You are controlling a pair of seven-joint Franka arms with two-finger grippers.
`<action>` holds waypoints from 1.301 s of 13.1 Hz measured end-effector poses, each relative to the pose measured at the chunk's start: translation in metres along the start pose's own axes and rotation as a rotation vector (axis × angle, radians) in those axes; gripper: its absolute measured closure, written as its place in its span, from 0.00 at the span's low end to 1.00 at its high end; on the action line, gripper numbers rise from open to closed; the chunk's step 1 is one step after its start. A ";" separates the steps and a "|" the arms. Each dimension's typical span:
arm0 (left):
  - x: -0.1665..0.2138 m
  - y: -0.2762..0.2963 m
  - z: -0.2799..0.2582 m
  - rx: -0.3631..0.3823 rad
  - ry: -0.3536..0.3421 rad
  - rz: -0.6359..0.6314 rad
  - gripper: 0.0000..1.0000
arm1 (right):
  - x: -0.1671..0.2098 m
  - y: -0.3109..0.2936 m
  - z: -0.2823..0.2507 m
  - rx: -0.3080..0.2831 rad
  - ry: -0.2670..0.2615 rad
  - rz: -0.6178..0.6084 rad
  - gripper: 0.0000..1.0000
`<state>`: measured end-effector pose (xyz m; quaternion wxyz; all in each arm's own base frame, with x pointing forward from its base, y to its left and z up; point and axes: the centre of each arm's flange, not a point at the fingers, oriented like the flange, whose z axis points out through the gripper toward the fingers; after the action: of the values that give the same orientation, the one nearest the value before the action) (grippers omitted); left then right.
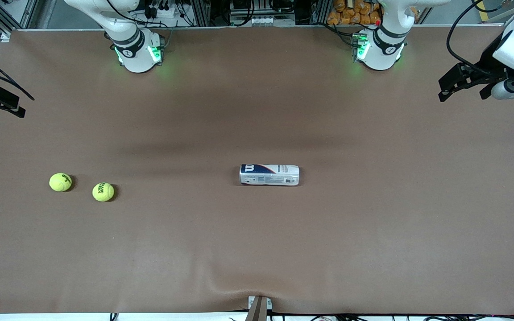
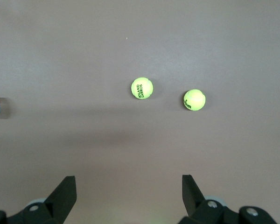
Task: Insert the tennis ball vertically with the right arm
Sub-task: 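Reach the left gripper down to the Wilson ball can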
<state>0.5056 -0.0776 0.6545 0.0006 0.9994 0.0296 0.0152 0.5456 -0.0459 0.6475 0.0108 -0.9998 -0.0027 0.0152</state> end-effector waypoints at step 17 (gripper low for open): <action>0.012 0.254 0.126 -0.016 -0.108 0.409 0.00 | 0.000 0.000 0.000 0.000 0.001 0.001 0.00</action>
<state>0.5361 -0.3309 0.5297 0.0070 0.9839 -0.1743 -0.0384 0.5457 -0.0464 0.6475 0.0108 -0.9998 -0.0023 0.0149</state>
